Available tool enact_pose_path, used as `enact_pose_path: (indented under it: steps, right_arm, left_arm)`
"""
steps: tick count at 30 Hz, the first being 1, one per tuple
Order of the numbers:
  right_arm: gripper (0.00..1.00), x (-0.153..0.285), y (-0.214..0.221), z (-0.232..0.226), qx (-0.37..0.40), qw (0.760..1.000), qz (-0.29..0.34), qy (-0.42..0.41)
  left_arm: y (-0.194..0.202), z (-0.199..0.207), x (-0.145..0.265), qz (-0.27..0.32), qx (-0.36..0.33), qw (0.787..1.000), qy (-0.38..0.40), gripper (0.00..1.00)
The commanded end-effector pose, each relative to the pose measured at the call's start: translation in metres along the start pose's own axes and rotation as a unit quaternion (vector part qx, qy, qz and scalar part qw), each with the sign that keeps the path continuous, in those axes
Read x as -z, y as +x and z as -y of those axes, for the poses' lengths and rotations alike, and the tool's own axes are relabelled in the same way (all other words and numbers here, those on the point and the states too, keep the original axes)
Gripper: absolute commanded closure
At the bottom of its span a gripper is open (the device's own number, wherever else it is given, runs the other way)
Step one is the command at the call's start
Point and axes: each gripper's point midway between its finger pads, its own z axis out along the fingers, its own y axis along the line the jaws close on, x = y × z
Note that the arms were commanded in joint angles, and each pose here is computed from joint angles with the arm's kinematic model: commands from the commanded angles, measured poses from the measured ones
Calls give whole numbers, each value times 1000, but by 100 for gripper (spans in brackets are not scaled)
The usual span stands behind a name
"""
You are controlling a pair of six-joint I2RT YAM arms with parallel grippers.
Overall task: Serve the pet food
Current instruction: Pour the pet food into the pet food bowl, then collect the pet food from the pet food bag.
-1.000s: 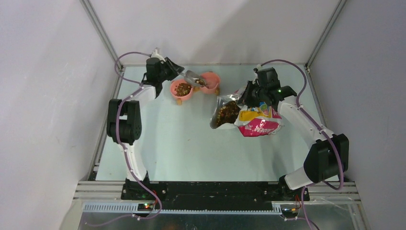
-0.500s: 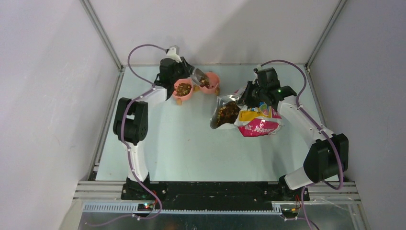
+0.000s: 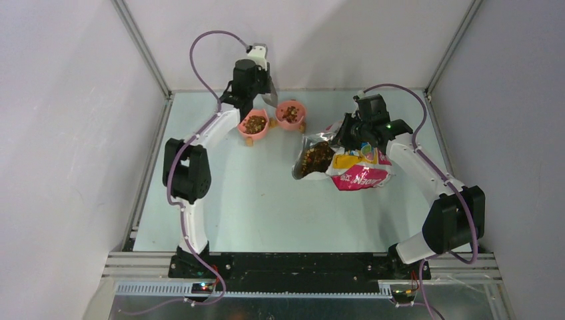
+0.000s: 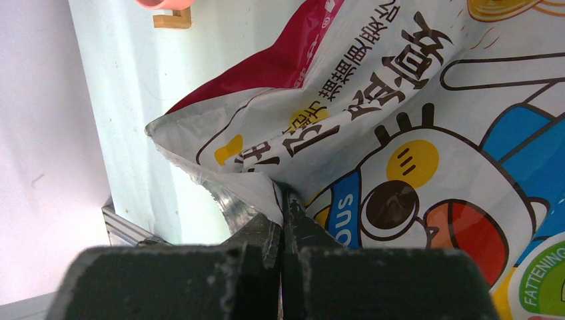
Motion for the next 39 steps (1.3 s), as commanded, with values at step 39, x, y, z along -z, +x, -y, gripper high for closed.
enact_pose_path:
  steps: [39]
  right_arm:
    - [100,4,-15,-36,93,992,68,43]
  left_arm:
    - [1,112,255,-69,283,892,346,100]
